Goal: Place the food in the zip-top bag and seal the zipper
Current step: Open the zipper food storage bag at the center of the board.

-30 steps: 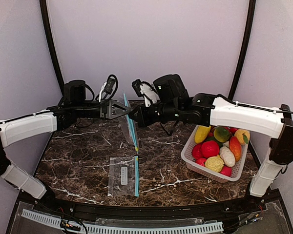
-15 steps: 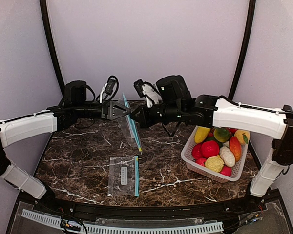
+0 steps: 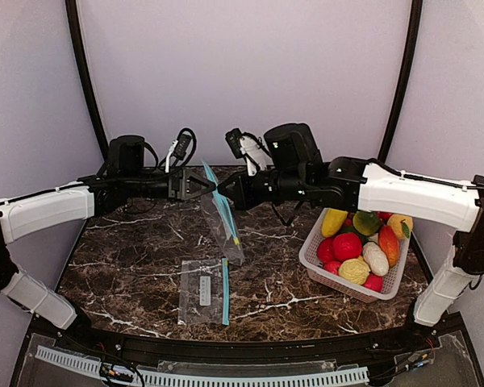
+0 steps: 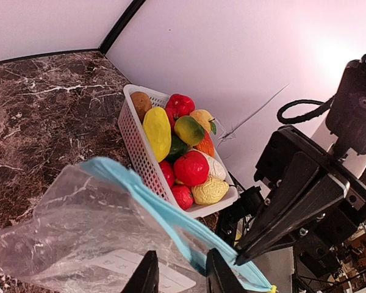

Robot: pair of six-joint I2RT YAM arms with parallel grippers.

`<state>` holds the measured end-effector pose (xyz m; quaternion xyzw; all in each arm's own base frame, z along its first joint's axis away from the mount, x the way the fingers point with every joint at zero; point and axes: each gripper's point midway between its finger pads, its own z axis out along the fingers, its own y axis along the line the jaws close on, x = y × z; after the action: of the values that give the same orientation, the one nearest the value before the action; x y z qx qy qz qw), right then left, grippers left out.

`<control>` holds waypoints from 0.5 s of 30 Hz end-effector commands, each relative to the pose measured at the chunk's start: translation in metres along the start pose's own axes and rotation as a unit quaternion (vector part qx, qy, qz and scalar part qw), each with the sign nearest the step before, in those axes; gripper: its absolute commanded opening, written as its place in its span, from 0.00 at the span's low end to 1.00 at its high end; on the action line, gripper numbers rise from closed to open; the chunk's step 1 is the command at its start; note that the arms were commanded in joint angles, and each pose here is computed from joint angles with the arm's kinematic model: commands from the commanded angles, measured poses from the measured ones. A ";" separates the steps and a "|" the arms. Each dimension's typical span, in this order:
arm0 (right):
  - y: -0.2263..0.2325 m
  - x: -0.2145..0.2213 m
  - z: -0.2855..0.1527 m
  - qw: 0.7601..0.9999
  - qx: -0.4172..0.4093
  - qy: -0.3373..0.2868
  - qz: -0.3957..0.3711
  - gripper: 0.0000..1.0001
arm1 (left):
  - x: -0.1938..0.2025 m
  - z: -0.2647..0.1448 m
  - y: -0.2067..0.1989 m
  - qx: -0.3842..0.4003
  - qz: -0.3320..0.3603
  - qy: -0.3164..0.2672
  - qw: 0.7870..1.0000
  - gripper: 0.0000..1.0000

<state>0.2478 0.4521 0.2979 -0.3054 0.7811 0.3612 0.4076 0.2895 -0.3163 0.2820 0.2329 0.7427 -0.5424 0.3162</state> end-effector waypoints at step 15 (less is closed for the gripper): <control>-0.001 -0.013 0.001 1.000 0.016 -0.027 0.000 0.00 | 0.001 0.000 -0.006 0.017 0.007 0.003 1.000 0.14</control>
<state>0.2489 0.4520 0.3075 -0.2983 0.7745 0.3681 0.4190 0.2886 -0.3172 0.2804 0.2354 0.7422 -0.5447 0.3116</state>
